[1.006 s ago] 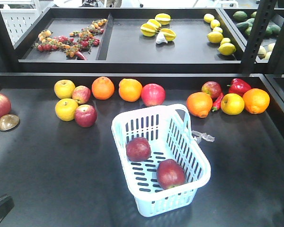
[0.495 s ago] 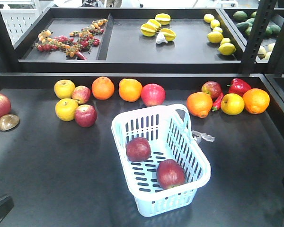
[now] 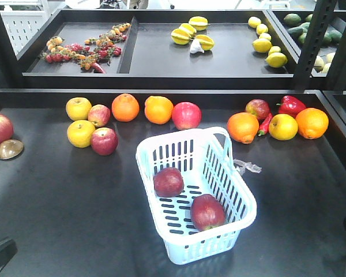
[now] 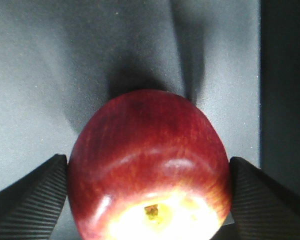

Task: Pick three apples into basket with both arms
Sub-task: 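Lift the apple and carry it over the basket with the right gripper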

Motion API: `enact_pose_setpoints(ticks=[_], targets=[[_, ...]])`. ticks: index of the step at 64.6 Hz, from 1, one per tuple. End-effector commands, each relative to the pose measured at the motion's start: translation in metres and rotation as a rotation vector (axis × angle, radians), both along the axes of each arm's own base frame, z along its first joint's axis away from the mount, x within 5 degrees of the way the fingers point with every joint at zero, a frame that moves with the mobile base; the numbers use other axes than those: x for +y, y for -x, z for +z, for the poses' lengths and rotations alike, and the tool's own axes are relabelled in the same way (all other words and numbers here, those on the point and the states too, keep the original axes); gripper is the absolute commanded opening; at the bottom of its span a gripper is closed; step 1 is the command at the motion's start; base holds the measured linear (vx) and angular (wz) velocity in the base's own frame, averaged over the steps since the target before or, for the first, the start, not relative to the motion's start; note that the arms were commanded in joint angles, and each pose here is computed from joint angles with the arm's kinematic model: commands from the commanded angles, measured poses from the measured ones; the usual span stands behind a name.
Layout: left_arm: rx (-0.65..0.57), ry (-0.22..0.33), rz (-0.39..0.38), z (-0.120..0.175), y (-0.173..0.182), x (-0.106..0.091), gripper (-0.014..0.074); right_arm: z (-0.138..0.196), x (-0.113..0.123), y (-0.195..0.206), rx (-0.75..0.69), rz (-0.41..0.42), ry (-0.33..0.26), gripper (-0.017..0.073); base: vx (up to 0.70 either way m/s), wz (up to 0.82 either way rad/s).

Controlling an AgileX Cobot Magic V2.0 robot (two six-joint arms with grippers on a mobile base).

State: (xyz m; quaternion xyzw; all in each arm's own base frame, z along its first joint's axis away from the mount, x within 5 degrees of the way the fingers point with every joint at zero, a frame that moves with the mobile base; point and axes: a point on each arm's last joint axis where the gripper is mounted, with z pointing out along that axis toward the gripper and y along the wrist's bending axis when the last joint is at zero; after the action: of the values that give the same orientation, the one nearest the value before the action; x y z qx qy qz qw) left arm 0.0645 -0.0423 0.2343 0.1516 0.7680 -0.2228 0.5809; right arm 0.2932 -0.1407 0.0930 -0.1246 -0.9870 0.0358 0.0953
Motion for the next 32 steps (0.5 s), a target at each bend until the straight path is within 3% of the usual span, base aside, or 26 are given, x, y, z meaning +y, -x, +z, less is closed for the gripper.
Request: enact_pose_setpoints(ticks=[1,14,32], targets=[[-0.049,0.051,0.031,0.012,-0.003,0.001,-0.0006,0.019,-0.003,-0.004,-0.05,0.003,0.018,0.0404,0.0,0.0],[-0.049,0.051,0.031,0.012,-0.003,0.001,-0.0006,0.041,0.003,-0.011,-0.145,-0.001,-0.03,0.0242,0.0,0.0],[-0.049,0.051,0.031,0.012,-0.003,0.001,-0.0006,0.131,0.021,-0.016,-0.43,0.046,-0.131,0.0142,0.0,0.0]])
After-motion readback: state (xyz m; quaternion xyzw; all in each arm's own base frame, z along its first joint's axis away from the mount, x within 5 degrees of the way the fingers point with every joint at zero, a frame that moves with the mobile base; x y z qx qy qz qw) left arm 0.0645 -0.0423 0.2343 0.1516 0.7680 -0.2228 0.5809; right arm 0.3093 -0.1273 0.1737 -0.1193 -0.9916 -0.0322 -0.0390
